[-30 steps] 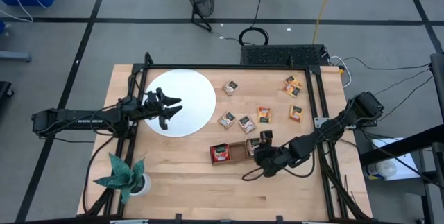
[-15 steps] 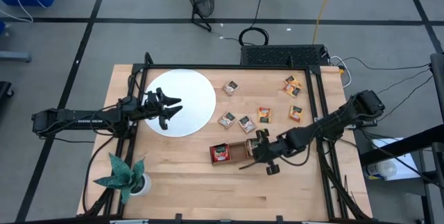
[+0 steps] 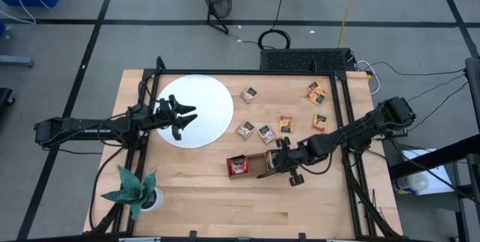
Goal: Pick & Place Tea
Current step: Put the brown tea bag into the right section of the wooden organizer
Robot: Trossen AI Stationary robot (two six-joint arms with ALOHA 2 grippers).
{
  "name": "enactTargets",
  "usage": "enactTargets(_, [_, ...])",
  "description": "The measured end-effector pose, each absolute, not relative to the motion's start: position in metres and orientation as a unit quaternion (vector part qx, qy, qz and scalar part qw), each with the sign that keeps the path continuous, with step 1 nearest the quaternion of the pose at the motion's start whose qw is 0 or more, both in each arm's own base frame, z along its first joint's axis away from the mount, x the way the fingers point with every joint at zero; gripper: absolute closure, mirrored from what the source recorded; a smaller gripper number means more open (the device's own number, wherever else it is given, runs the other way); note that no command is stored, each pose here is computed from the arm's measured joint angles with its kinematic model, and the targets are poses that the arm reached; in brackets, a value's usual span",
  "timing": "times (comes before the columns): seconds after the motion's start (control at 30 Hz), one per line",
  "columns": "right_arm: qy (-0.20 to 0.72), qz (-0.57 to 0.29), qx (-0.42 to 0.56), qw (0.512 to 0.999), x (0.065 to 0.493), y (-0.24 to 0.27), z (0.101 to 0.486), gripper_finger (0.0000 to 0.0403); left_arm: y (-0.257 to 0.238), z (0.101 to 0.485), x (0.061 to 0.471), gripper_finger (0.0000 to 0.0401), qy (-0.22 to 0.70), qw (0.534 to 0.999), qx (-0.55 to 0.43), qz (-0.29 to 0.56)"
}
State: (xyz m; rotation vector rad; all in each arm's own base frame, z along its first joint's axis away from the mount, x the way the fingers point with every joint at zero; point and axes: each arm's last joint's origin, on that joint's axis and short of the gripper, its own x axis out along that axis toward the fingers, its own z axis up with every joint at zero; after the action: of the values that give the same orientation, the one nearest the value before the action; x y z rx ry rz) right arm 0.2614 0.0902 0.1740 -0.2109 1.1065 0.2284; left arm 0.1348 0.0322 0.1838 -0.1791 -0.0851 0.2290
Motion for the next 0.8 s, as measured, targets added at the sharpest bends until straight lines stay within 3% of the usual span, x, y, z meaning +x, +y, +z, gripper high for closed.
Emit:
enactTargets(0.57, [0.583, 0.111, -0.113, 0.797, 0.27, 0.093, 0.135, 0.0403, 0.032, 0.184, 0.135, 0.0235, -0.042, 0.989, -0.089, 0.114])
enactTargets(0.8, [0.594, 0.035, -0.152, 0.789, 0.272, 0.091, 0.12, 0.0403, 0.032, 0.184, 0.135, 0.0235, -0.042, 0.989, -0.089, 0.114])
